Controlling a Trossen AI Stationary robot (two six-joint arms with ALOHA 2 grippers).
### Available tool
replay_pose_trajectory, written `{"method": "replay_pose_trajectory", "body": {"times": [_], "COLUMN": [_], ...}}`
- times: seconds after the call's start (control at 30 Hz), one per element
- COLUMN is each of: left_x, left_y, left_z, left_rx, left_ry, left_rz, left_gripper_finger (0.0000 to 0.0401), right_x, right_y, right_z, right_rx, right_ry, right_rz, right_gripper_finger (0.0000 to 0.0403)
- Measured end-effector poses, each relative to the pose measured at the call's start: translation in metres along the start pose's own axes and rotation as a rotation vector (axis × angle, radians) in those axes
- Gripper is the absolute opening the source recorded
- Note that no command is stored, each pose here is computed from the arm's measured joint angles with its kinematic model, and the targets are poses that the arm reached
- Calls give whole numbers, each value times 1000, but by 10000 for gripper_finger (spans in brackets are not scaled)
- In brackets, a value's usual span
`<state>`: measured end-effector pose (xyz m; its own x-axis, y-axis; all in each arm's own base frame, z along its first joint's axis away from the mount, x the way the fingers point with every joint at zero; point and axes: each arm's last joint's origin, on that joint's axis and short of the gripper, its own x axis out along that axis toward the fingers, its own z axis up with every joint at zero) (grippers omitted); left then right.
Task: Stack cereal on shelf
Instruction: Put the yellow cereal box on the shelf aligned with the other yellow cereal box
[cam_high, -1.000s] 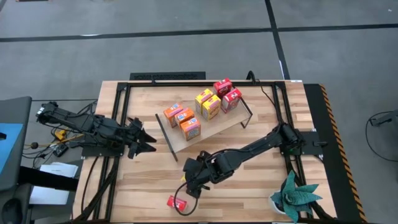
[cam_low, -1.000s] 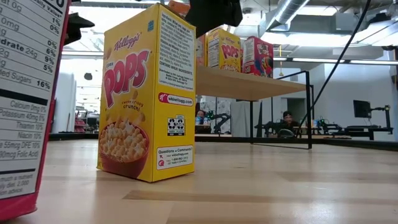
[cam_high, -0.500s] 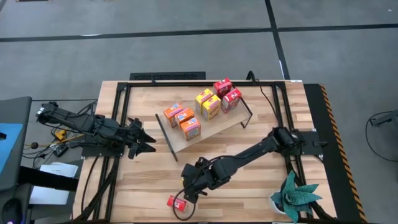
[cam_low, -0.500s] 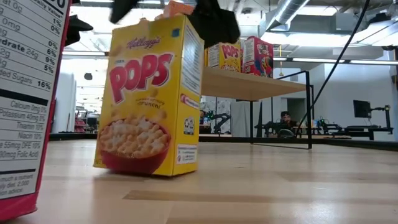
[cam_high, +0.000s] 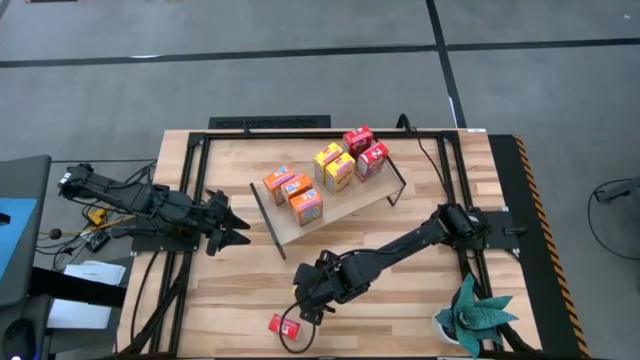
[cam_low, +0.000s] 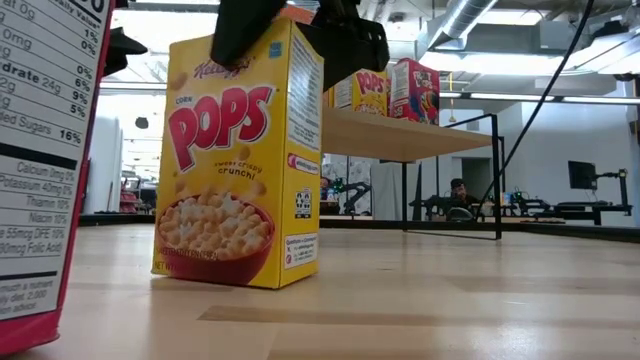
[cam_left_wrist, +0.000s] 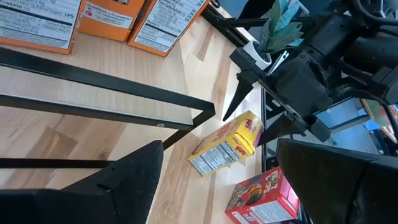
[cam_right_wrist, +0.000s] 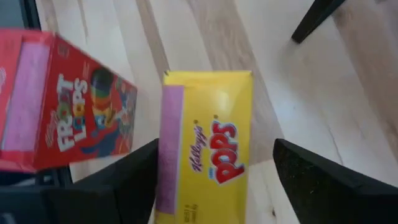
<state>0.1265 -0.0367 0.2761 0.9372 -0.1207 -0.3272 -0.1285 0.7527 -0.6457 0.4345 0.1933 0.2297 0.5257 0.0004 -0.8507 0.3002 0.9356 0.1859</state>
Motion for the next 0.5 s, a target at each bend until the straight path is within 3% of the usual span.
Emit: {"method": "replay_pose_trajectory", "body": {"times": [0.23,0.5], "left_x": [0,0], "left_y": [0,0], "left_z": [0,0], "left_rx": [-5,-2], "left_ry": [1,0], "left_rz": [1,0], "left_gripper_finger": [304,304], "right_x": [0,0], "right_y": [-1,-3], "right_z": [0,-3], "right_rx": [-40,-47], "right_ry": [22,49], "right_rz": [8,-14], "right_gripper_finger": [288,281]}}
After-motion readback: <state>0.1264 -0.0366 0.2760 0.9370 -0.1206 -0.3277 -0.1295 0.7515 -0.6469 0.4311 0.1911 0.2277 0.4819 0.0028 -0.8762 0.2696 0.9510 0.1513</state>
